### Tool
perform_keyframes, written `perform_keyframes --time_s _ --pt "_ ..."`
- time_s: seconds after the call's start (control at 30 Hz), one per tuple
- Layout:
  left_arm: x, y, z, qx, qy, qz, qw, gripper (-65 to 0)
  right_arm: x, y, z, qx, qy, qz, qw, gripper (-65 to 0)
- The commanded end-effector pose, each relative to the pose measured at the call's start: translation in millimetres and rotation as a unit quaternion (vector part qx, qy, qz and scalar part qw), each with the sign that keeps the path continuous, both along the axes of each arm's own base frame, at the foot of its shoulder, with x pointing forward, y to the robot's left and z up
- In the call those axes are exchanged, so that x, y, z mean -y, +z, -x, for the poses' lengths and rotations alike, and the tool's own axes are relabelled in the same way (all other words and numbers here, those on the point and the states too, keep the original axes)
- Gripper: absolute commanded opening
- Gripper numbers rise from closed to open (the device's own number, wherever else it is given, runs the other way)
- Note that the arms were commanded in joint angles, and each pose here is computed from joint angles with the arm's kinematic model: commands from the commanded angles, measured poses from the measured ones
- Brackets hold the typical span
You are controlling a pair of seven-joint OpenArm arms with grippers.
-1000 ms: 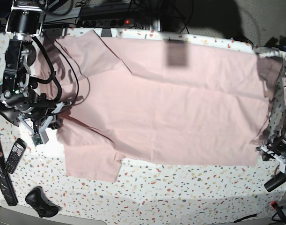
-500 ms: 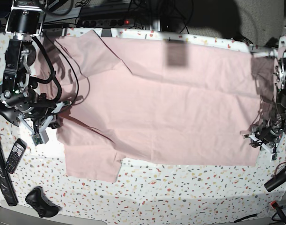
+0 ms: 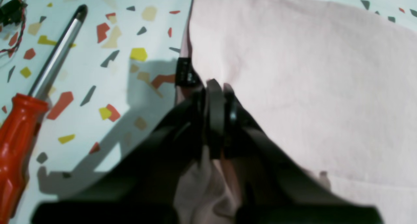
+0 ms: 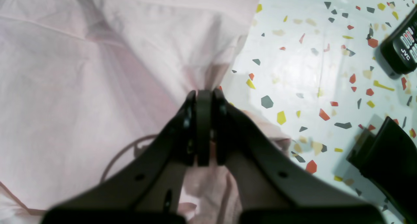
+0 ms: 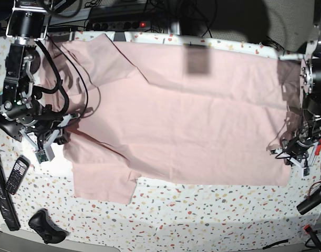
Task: Fold the T-shirt properly
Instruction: 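Fold the gripped side edges inward with both grippers toward the shirt middle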
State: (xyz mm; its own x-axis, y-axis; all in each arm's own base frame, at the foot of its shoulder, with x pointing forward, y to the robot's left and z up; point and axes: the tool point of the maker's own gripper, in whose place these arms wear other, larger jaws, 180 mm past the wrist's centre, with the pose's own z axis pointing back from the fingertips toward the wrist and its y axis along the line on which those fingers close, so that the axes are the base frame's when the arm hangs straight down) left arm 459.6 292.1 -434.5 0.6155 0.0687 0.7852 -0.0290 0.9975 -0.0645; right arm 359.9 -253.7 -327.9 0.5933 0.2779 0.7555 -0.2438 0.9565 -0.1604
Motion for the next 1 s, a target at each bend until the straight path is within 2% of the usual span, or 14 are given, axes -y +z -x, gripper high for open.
perform_keyframes --time_s 0.0,0.23,0.37,0.5,0.73,0.87,0.97 --pt "0 3 -2 -0.005 -0.009 -0.002 1.0 -65.0 4 22 -11 0.037 0.003 0.004 0.9993 -65.0" --pt "-12 17 -9 0.023 -0.005 -0.011 1.0 -65.0 3 25 -13 0.043 0.004 0.002 0.9991 -65.0" --pt "-17 32 -17 0.038 0.003 0.003 0.999 -65.0 2 26 -13 0.044 0.004 0.002 0.999 -65.0" --pt "-21 53 -19 0.056 -0.022 0.015 0.998 -65.0 -4 34 -13 0.05 0.011 -0.003 0.9987 -65.0" --pt "-35 77 2 0.105 -0.04 -0.014 0.994 -65.0 -11 41 -9 0.048 0.019 -0.005 0.9987 -65.0" --pt "-45 98 17 0.148 -0.02 -0.005 0.989 -65.0 -11 35 -4 0.039 0.019 -0.005 0.999 -65.0" --pt "-54 105 31 0.16 -0.009 -0.005 0.987 -65.0 -11 31 0 0.032 0.019 -0.006 0.9993 -65.0"
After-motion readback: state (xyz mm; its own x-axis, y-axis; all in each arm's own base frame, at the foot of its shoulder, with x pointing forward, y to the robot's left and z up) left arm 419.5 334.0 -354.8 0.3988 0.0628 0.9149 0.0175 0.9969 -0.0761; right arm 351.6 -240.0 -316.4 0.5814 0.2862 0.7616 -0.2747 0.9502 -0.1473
